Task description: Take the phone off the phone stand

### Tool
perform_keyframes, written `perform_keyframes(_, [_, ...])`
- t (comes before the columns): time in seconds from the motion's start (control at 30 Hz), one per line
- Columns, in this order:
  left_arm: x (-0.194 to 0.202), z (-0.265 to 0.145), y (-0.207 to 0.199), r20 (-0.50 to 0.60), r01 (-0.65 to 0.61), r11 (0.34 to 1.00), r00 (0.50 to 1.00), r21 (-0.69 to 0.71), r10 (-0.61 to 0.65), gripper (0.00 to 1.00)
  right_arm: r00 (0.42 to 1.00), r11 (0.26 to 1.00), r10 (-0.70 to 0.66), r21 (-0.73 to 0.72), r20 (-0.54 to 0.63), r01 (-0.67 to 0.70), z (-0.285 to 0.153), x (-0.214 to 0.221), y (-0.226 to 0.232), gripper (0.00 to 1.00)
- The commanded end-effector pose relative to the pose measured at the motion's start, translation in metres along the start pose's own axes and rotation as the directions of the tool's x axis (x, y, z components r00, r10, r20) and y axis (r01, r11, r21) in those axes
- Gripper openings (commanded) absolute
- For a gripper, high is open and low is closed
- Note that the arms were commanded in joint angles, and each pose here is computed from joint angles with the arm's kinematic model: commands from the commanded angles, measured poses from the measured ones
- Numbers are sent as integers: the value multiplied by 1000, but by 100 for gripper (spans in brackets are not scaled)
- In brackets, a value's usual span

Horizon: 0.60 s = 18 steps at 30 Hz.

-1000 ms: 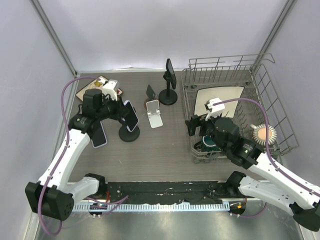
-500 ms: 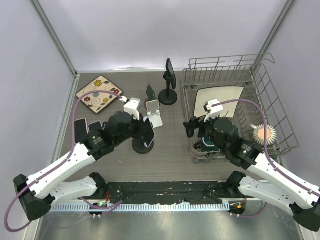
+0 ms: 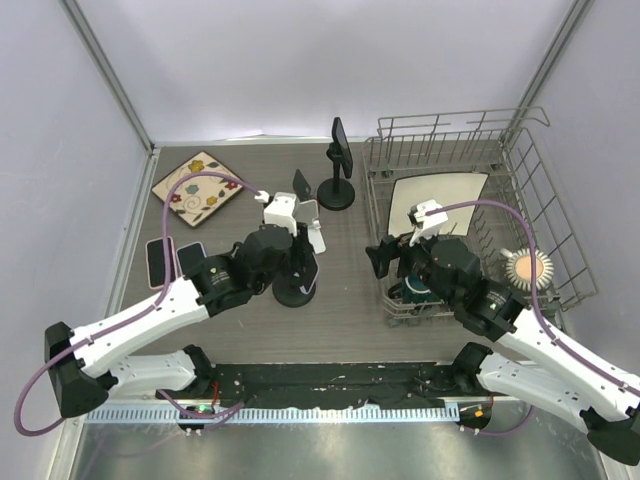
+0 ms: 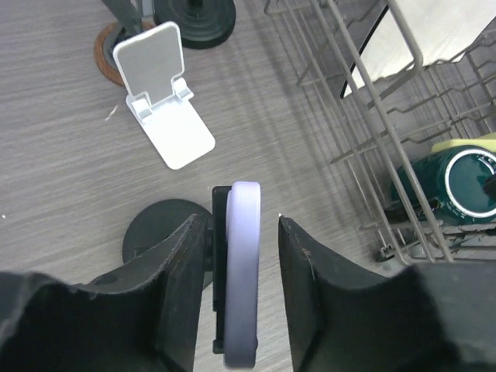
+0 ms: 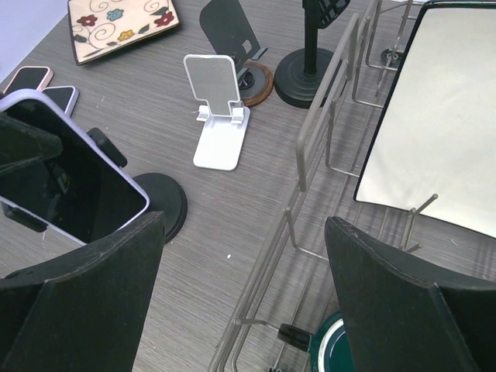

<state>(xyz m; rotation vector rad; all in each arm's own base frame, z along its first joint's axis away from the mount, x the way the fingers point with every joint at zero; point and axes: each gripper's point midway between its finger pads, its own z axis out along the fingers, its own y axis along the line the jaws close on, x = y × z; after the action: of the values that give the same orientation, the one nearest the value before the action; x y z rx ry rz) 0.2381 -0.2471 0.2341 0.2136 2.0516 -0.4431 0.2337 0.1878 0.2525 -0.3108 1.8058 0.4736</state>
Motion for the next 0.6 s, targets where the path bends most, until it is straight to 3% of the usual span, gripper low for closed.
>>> perform_keyframes(0.0, [-50, -14, -10, 161, 93, 995, 982, 40, -99, 50, 1000, 1000, 12, -26, 22, -12, -2, -8, 5, 89])
perform_keyframes(0.13, [-56, -26, -2, 199, 112, 993, 973, 43, -118, 78, 1000, 1000, 12, -13, -17, -12, -1, -1, 4, 89])
perform_keyframes(0.23, [-60, -40, 7, 235, 133, 990, 962, 50, -141, 90, 999, 1000, 13, -22, -29, -14, -1, -4, 7, 89])
perform_keyframes(0.57, [-42, -66, 88, 340, 191, 976, 929, -103, -146, 98, 986, 991, 22, -125, -167, -44, 20, 7, 42, 89])
